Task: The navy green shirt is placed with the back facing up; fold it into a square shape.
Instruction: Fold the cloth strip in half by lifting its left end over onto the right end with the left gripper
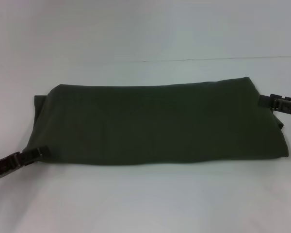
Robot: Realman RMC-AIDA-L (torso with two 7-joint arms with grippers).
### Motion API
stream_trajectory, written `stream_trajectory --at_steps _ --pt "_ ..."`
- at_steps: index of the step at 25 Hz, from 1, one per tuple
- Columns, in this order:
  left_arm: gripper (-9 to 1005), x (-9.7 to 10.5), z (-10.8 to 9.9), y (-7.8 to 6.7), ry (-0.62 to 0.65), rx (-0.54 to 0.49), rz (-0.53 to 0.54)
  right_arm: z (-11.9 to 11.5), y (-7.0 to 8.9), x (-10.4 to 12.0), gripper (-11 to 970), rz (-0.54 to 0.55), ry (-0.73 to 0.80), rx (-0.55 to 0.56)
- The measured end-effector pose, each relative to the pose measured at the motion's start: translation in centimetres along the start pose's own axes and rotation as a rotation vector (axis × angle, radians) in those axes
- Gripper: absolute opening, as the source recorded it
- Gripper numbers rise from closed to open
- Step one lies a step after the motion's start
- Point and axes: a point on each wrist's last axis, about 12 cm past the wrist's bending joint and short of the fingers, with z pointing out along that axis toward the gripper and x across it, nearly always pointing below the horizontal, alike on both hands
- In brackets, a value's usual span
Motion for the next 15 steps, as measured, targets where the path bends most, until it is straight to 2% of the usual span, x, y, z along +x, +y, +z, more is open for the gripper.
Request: stream_trajectory --at_steps 15 --pt "803 -0.83 0.58 -0.51 -0.006 0.007 0.021 0.01 -0.02 0.02 795 0.001 0.000 0.001"
